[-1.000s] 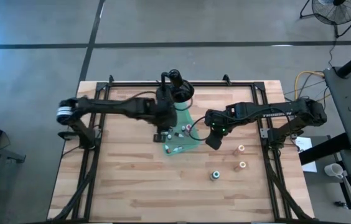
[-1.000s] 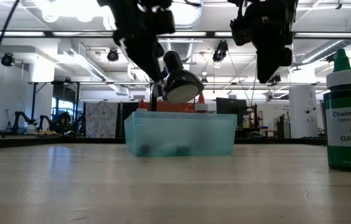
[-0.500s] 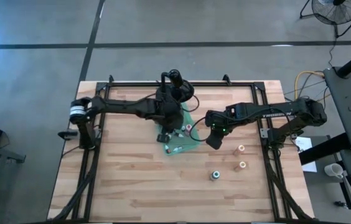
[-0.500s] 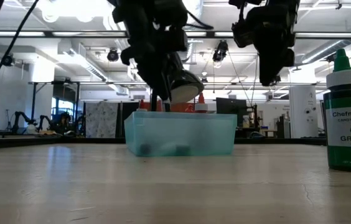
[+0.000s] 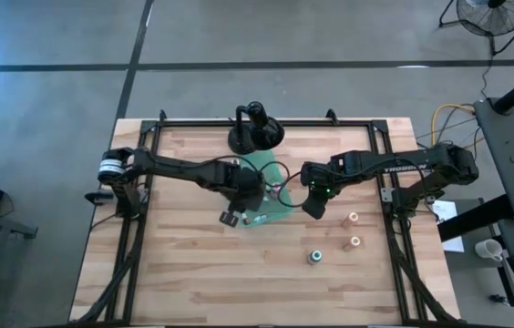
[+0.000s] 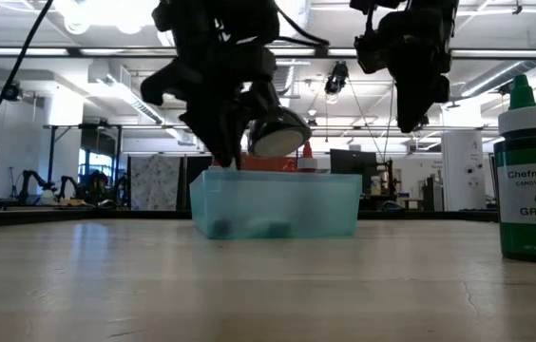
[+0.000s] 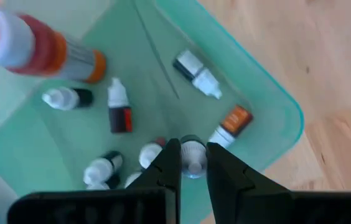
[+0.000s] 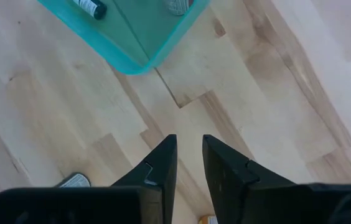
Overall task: Pick & Place food coloring
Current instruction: Put the small green food coloring bottle into the green bin
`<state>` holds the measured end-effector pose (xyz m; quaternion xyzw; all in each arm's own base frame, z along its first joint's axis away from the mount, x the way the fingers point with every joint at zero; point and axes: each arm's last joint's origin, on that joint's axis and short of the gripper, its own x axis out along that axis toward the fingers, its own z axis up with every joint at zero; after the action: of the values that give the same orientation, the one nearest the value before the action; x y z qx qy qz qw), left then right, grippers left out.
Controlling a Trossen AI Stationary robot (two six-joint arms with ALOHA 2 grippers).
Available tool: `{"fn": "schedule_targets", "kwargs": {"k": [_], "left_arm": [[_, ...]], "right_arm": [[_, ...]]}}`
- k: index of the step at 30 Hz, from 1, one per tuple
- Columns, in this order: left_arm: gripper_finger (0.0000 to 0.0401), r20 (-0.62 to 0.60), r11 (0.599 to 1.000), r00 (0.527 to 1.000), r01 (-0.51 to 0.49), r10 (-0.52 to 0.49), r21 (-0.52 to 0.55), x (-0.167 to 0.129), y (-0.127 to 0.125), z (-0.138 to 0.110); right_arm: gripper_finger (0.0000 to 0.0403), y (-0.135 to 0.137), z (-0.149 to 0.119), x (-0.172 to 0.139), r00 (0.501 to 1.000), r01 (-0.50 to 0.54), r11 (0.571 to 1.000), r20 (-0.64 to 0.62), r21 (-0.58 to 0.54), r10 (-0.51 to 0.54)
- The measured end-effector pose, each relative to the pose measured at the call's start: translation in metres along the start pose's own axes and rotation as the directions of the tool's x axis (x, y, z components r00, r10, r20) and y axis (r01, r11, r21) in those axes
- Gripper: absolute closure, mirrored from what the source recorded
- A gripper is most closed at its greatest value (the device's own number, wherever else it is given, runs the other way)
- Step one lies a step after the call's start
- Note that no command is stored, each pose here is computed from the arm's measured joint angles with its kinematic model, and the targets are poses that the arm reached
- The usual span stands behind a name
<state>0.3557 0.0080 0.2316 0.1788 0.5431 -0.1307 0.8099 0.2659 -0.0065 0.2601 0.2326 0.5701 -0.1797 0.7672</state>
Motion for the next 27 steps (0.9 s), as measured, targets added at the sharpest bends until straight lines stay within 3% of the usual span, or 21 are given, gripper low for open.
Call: {"fn": "schedule_targets", "kwargs": {"k": [7, 10, 27], "left_arm": [[0.0376, -0.020, 0.999, 0.999, 0.029, -0.029, 0.029, 0.012, -0.015, -0.009], [0.0376, 0.023, 1.000, 1.000, 0.006, -0.007, 0.031, 0.018, -0.015, -0.009], [0.0375, 0.012, 1.000, 0.999, -0.030, 0.030, 0.009, 0.042, -0.016, -0.028]], "right_arm": [[0.0327, -0.001, 0.000, 0.002, 0.999, 0.029, 1.000, 0.018, 0.000, -0.029], [0.0326, -0.002, 0.000, 0.003, 0.999, 0.042, 0.999, 0.025, 0.001, -0.042], [0.0327, -0.001, 0.001, 0.004, 0.999, 0.030, 0.999, 0.044, 0.012, -0.030]]}}
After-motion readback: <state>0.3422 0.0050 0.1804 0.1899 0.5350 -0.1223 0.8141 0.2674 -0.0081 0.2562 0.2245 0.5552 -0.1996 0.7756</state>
